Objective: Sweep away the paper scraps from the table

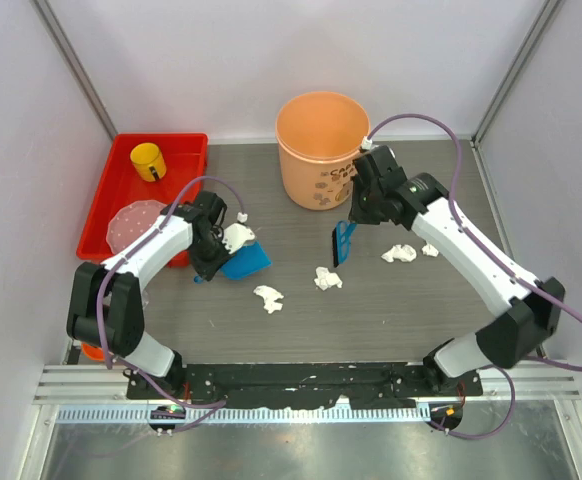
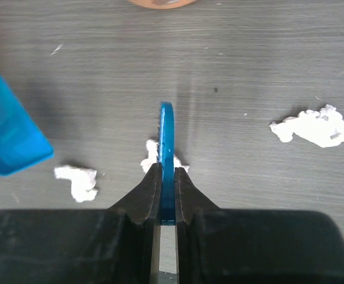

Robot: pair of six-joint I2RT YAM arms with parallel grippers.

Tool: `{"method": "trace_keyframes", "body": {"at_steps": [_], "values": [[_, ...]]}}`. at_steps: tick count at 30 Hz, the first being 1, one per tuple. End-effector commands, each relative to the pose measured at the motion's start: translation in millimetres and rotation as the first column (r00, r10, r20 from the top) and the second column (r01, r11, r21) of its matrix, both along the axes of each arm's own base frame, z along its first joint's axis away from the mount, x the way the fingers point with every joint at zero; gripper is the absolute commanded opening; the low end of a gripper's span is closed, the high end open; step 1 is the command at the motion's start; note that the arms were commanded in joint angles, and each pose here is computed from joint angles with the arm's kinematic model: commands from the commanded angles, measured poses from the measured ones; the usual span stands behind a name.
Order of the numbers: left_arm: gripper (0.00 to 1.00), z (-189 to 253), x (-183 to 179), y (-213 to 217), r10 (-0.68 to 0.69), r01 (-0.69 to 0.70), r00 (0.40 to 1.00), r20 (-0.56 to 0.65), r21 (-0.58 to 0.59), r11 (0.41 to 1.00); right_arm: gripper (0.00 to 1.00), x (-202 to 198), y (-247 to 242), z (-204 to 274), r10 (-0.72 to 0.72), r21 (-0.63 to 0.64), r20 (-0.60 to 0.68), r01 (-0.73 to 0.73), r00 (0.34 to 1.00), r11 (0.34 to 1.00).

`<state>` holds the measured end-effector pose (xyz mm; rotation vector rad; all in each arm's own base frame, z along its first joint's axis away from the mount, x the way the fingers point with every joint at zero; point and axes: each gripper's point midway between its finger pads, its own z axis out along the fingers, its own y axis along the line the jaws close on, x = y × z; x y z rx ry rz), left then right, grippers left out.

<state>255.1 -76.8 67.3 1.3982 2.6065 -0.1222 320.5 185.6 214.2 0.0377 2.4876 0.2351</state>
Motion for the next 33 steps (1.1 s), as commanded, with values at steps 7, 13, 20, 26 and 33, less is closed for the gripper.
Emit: {"method": "trace_keyframes", "body": {"at_steps": [7, 13, 20, 26, 33], "values": [[0.0, 16.7, -23.9, 41.6, -0.004, 0.009, 0.999, -0.035, 0.162, 0.987, 0.01, -113.2, 164.3, 29.5, 0.568, 0.286, 0.278, -0.631, 0.775, 0.721], [0.0, 27.2, -27.4, 47.5, 0.084, -0.081, 0.996, -0.012, 0.155, 0.985, 0.01, -116.9, 206.1, -26.9, 0.591, 0.309, 0.214, -0.627, 0.778, 0.715], [0.0, 28.5, -44.8, 57.1, 0.094, -0.087, 0.995, -0.027, 0.192, 0.978, 0.01, -53.3, 139.1, -80.5, 0.299, 0.037, 0.108, -0.305, 0.948, 0.952], [0.0, 29.3, -45.9, 47.4, 0.09, -0.083, 0.995, -0.038, 0.166, 0.983, 0.01, -72.8, 98.3, -77.4, 0.286, 0.004, 0.102, -0.288, 0.953, 0.958], [0.0, 12.5, -44.8, 23.9, -0.013, 0.031, 0.996, -0.086, 0.208, 0.978, 0.01, -87.6, 104.3, 9.2, 0.303, 0.18, 0.241, -0.35, 0.922, 0.919]]}}
